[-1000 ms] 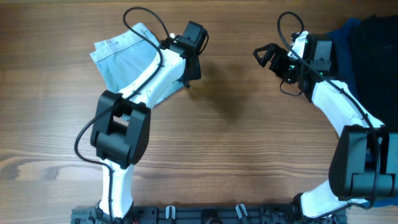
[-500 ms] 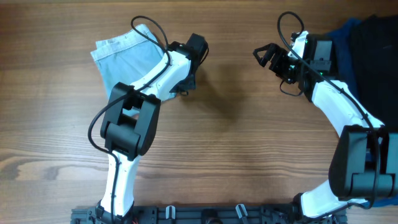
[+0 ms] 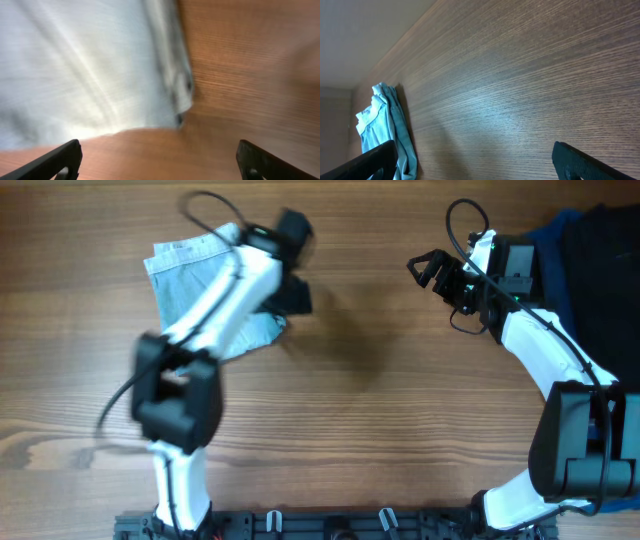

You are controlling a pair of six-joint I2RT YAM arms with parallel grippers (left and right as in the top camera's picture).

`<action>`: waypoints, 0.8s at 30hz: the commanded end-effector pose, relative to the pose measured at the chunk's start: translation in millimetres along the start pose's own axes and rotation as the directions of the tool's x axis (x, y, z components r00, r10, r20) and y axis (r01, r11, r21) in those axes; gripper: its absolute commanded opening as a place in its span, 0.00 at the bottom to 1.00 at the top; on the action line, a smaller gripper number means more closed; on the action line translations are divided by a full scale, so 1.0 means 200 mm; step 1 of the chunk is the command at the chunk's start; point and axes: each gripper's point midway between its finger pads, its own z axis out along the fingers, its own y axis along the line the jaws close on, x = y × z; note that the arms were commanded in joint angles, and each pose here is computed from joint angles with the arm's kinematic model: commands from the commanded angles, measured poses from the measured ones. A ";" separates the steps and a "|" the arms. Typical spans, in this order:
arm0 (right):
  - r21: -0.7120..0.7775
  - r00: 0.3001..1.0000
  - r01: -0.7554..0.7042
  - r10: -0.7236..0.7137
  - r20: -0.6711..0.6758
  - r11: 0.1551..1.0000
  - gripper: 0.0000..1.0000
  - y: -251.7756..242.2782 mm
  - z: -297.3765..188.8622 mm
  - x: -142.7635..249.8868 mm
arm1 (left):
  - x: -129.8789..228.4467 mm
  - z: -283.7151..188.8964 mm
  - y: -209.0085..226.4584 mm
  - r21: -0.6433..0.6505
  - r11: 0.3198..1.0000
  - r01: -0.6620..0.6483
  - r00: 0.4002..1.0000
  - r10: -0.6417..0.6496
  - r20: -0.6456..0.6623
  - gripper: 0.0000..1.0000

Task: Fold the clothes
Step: 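Grasp the jeans bundle with left gripper and drag it to the far-left corner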

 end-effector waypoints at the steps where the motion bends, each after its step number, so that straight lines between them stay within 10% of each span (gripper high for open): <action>1: 0.003 1.000 0.016 -0.016 0.007 1.000 0.99 0.01 0.00 0.00 | -0.15 -0.34 0.37 0.114 0.974 0.194 0.975 -0.204 0.089 0.90; 9: 0.003 1.000 0.017 -0.017 0.007 1.000 0.99 0.01 0.00 0.00 | -0.12 -0.06 0.84 0.148 0.928 0.343 0.939 -0.336 -0.071 0.94; 21: 0.003 1.000 0.017 -0.017 0.007 1.000 1.00 0.01 0.00 0.00 | 0.15 0.54 0.90 0.109 0.912 0.396 0.915 -0.382 -0.129 0.88; 24: 0.003 1.000 0.017 -0.017 0.007 1.000 0.99 0.01 0.00 0.00 | 0.22 0.60 0.90 0.101 0.910 0.402 0.911 -0.386 -0.148 0.69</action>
